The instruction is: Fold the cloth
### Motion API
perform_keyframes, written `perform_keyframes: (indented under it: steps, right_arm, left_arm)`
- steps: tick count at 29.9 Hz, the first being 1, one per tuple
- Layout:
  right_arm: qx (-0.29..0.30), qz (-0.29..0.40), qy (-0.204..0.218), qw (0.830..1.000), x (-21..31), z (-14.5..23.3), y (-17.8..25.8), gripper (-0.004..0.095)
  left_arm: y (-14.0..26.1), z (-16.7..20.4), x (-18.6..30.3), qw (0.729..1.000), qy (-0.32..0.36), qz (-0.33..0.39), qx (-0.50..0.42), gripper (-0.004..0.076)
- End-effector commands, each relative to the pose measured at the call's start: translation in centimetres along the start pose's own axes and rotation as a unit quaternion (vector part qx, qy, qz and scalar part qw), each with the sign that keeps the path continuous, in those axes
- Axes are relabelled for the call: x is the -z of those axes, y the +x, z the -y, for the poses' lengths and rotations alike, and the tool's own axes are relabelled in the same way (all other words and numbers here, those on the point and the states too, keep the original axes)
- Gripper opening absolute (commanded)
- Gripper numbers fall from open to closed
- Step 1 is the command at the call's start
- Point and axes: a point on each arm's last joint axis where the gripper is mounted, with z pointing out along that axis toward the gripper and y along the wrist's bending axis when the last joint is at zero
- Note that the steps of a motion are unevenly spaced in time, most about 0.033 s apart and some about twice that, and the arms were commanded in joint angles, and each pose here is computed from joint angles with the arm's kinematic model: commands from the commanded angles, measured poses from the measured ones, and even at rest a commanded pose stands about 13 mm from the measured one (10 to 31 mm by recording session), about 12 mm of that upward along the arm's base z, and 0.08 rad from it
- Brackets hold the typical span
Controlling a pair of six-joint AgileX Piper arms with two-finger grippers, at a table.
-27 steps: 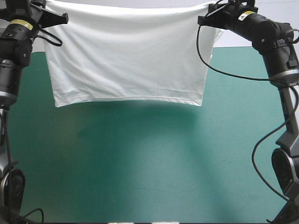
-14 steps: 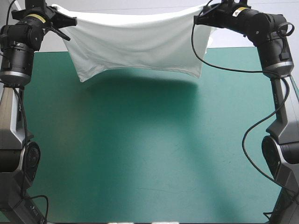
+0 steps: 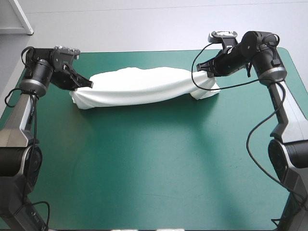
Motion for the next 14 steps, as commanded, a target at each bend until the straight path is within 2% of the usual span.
perform_keyframes:
  steps: [1,8,14]
  right_arm:
    - [0.017,0.02,0.003,1.0,3.7,-1.5,2.2,-0.0017]
    - [0.007,-0.092,0.011,0.996,2.3,-1.5,10.0,-0.0017]
    - [0.034,-0.178,0.003,0.984,0.1,-2.6,15.3,-0.0017]
  left_arm:
    - [3.4,0.6,3.1,1.0,-0.002,0.017,0.0,0.0019]
    - [12.2,2.2,3.7,0.998,0.005,-0.055,-0.006,0.0019]
    - [15.9,3.0,4.3,0.995,0.014,-0.102,-0.006,0.0019]
